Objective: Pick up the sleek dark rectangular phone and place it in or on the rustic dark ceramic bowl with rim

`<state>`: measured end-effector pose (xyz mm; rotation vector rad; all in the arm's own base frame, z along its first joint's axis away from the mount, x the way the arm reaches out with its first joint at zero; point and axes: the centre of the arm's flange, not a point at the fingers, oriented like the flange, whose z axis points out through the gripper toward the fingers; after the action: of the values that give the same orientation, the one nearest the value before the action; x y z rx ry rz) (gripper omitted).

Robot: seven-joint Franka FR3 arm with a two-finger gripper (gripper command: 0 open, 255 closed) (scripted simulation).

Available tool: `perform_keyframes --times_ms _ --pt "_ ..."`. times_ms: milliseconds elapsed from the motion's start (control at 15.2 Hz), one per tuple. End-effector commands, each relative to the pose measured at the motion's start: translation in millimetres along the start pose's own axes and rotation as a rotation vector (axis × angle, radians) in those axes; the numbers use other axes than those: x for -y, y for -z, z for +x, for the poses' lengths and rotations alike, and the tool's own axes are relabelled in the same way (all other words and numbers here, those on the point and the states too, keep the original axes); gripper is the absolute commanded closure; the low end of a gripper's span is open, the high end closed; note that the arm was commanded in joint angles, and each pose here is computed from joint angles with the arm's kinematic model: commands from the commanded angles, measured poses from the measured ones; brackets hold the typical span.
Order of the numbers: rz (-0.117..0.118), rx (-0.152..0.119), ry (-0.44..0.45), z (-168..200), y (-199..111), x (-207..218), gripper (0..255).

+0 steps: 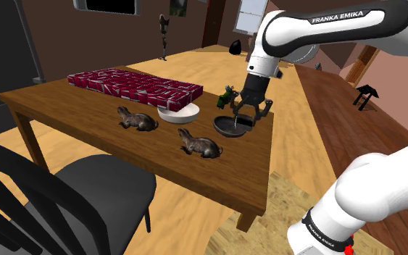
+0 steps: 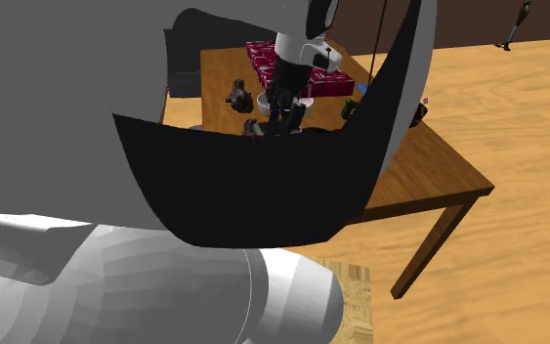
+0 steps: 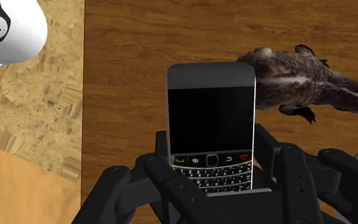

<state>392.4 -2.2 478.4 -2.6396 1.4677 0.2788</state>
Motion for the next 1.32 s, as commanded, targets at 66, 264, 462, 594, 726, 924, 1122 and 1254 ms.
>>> perform_keyframes --times_ms 66,264,462,594,726,924,1122,1254 --pt "0.000 0.000 0.000 31.0 10.1 8.0 255" --pt "0.000 0.000 0.000 68.2 19.6 17.7 255" --pt "0.000 0.000 0.000 105.4 29.2 27.4 255" --pt "0.000 0.000 0.000 130.1 35.5 33.9 255" --pt "0.000 0.000 0.000 138.8 32.3 35.9 255" --pt "0.000 0.000 0.000 142.1 16.8 35.8 255" --pt "0.000 0.000 0.000 145.5 1.4 35.7 255" --pt "0.000 0.000 0.000 147.7 -9.0 35.6 255"
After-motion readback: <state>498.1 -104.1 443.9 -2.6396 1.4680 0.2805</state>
